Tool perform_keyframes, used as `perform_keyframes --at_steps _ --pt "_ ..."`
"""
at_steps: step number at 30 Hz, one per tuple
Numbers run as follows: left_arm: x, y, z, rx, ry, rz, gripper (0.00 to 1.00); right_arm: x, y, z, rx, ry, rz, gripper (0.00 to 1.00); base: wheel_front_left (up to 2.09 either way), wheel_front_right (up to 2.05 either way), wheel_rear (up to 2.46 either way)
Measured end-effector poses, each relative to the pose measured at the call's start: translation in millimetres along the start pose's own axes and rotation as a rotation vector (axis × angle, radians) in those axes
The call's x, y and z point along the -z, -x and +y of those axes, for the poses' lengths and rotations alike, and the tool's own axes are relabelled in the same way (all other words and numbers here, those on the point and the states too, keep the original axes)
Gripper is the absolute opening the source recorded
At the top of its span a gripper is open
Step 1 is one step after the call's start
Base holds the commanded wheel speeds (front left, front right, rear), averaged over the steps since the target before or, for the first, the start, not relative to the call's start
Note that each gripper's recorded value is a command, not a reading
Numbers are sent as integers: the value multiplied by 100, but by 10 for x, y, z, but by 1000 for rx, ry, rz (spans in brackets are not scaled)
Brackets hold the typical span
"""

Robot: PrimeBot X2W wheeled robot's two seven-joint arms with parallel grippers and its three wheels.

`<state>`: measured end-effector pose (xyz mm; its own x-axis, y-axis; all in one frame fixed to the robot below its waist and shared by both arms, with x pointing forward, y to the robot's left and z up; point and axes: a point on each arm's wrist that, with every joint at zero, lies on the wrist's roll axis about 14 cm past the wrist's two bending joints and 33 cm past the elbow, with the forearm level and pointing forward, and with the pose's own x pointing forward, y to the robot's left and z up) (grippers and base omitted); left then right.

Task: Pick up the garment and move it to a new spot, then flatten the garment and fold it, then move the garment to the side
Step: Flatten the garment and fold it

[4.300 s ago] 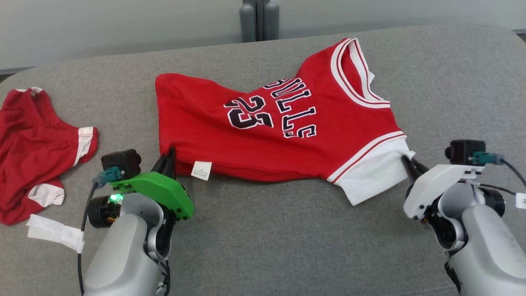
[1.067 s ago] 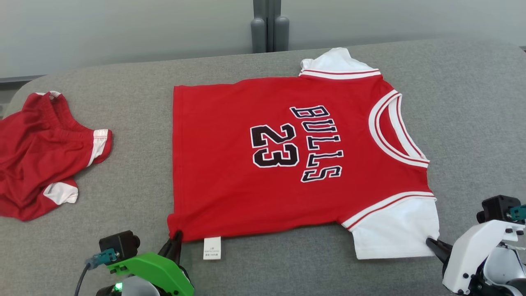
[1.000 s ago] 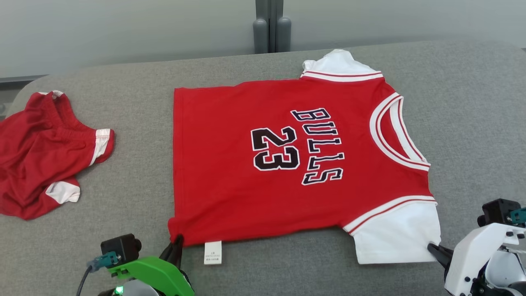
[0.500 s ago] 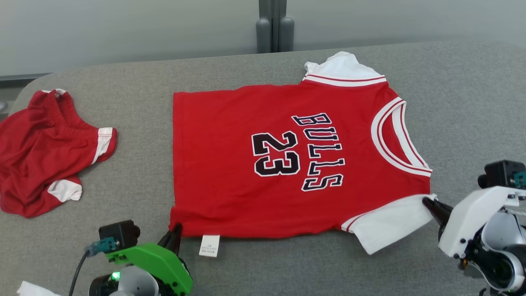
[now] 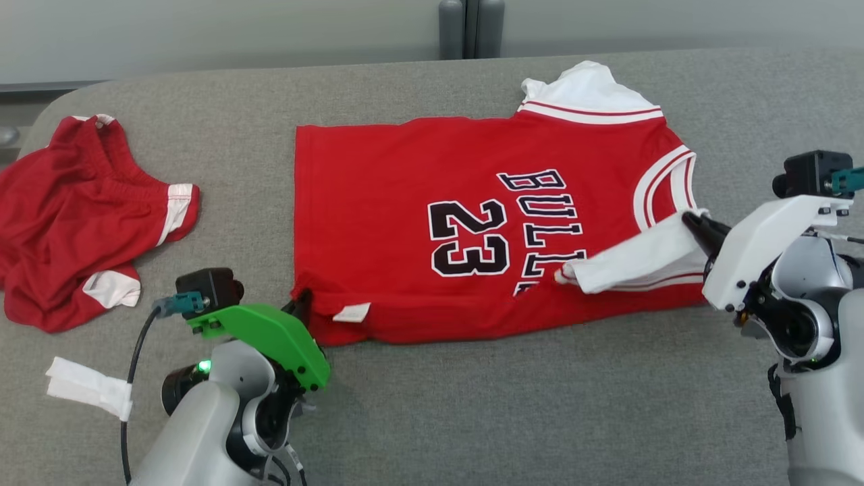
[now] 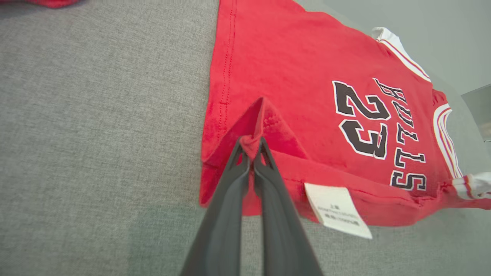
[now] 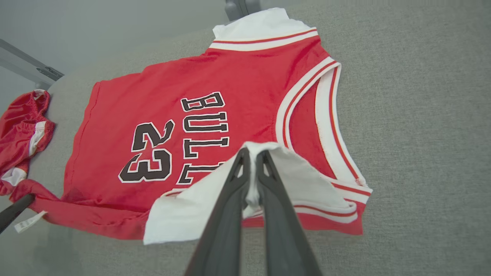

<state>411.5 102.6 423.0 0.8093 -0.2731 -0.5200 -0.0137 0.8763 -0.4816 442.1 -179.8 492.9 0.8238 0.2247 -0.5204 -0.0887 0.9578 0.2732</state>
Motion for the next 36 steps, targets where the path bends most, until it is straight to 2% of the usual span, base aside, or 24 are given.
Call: perform_keyframes --at_steps 8,17,18,19,20,24,31,34,36 --pt "-53 -213 98 -44 6 17 0 -198 -314 40 -20 35 -75 0 0 0 0" --pt "-127 -336 224 -83 -25 1 0 -291 -485 -23 -9 47 -144 0 0 0 0" --pt "-130 -347 229 -83 -28 0 7 -306 -499 -29 -7 50 -153 0 0 0 0" --pt "-131 -358 231 -81 -31 1 38 -328 -512 -33 -6 46 -168 29 0 0 0" --pt "-137 -364 232 -81 -36 -3 98 -341 -522 -27 -8 42 -178 100 0 0 0" --pt "-190 -375 206 -70 -55 -37 100 -360 -553 27 -23 44 -201 100 0 0 0" --pt "-326 -233 259 -76 -131 -170 100 -629 -389 -46 -5 59 -336 100 0 0 0" --pt "-202 -137 290 -80 -161 -166 100 -518 -310 -213 37 46 -307 100 0 0 0" --pt "-56 -78 287 -75 -173 -141 100 -298 -267 -395 88 33 -226 100 0 0 0"
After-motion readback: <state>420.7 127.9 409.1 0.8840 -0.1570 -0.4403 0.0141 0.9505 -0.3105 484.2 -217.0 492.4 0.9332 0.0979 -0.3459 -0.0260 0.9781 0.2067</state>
